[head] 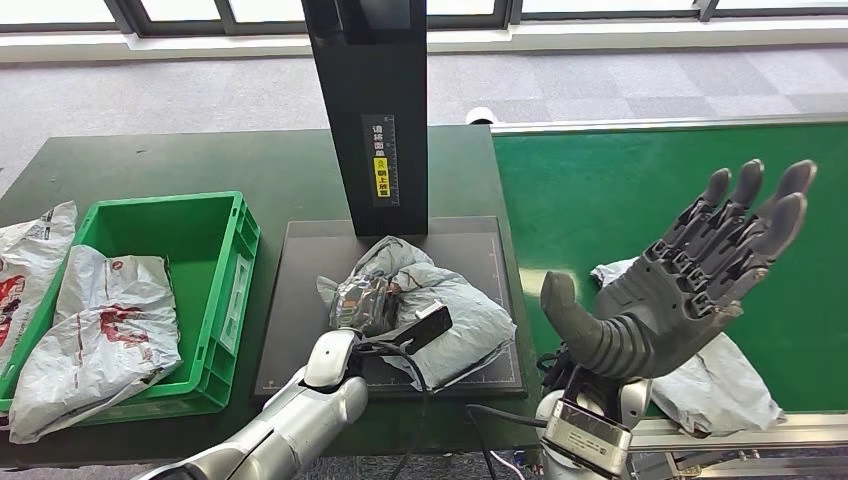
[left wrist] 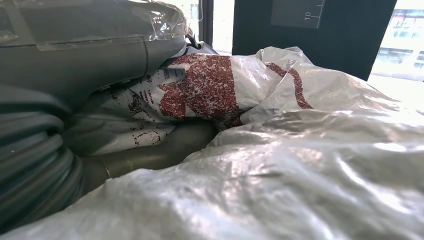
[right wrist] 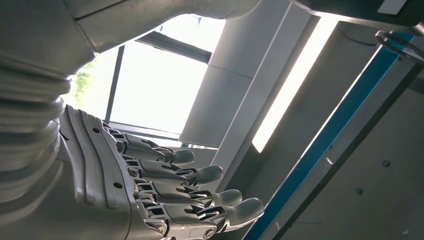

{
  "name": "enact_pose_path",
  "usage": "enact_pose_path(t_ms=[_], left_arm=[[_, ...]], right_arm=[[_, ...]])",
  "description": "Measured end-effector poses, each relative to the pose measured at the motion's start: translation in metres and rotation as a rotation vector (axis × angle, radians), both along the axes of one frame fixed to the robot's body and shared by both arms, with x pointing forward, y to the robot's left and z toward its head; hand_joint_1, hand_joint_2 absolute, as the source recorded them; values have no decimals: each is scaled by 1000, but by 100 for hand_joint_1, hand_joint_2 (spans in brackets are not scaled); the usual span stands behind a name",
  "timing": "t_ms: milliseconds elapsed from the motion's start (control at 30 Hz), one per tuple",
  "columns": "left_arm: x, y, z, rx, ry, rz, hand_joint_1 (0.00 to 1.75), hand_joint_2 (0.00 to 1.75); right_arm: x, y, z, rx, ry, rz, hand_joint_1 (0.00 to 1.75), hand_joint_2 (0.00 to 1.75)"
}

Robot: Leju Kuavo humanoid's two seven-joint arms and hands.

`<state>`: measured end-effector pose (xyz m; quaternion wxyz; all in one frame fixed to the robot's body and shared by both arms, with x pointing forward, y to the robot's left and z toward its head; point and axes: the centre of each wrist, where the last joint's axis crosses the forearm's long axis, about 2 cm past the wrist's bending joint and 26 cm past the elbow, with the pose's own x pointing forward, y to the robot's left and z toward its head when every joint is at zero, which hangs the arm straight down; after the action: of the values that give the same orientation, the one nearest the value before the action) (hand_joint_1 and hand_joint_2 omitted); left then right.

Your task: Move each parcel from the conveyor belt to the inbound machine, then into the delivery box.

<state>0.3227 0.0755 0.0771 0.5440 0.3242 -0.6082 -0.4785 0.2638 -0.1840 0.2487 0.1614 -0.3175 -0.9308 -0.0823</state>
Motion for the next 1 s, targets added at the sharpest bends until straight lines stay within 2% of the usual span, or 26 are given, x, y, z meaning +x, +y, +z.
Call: enact_pose_path(t_ms=[1000], left_arm=[[-2, -1, -1, 4, -16, -22, 175, 175]], right_arm=[[0, 0, 0, 1, 0, 0, 0, 175]])
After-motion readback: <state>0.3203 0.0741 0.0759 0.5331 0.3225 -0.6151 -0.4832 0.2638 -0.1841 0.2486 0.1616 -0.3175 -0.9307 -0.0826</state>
